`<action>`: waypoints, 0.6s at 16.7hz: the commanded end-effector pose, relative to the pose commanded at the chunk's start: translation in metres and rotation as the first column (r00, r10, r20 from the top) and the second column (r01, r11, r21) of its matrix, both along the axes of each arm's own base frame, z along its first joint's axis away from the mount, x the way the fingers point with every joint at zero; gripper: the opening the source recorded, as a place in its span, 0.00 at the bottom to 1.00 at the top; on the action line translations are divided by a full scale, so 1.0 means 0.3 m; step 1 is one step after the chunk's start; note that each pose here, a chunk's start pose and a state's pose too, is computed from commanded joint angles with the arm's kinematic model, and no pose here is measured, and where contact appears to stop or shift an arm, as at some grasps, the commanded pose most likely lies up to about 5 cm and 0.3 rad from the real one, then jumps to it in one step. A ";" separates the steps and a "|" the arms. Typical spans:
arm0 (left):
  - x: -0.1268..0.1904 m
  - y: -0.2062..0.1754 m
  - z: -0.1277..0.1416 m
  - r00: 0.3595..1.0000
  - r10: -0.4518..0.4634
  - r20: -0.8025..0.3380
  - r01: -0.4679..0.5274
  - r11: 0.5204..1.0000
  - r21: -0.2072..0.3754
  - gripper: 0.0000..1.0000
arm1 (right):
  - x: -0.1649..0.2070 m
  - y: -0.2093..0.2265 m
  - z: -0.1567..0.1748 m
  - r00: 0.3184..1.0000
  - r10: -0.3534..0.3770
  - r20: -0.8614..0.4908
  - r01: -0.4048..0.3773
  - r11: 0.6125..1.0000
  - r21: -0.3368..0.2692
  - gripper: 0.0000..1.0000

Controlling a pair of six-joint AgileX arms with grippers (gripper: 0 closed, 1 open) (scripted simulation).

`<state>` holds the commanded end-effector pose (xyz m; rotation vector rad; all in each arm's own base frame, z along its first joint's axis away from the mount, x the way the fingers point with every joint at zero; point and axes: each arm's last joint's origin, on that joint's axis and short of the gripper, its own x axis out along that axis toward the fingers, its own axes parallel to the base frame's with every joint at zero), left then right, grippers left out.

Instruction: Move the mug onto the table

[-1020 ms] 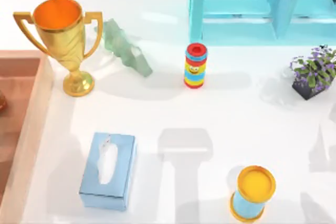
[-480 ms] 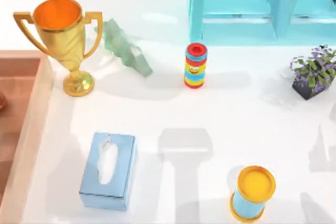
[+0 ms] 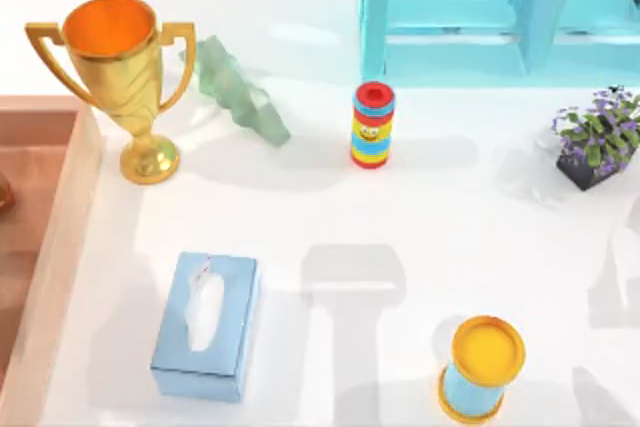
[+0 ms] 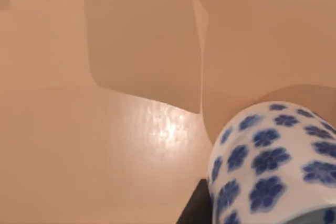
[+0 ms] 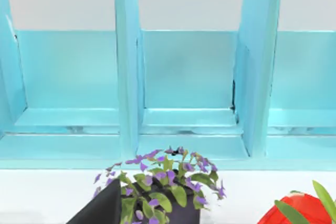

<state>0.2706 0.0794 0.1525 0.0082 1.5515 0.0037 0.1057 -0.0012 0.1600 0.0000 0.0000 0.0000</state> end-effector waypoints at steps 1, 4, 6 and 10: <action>0.010 0.008 0.017 0.999 0.024 0.021 -0.025 1.000 0.007 0.00 | 0.000 0.000 0.000 1.000 0.000 0.000 0.000 1.000 0.000 1.00; 0.046 0.012 0.097 0.990 0.108 0.091 -0.110 0.994 0.022 0.00 | 0.000 0.000 0.000 1.000 0.000 0.000 0.000 1.000 0.000 1.00; 0.062 -0.037 0.162 0.986 0.126 0.111 -0.129 0.991 0.019 0.00 | 0.000 0.000 0.000 1.000 0.000 0.000 0.000 1.000 0.000 1.00; 0.041 -0.228 0.268 0.998 0.051 0.044 -0.051 0.999 0.001 0.00 | 0.000 0.000 0.000 1.000 0.000 0.000 0.000 1.000 0.000 1.00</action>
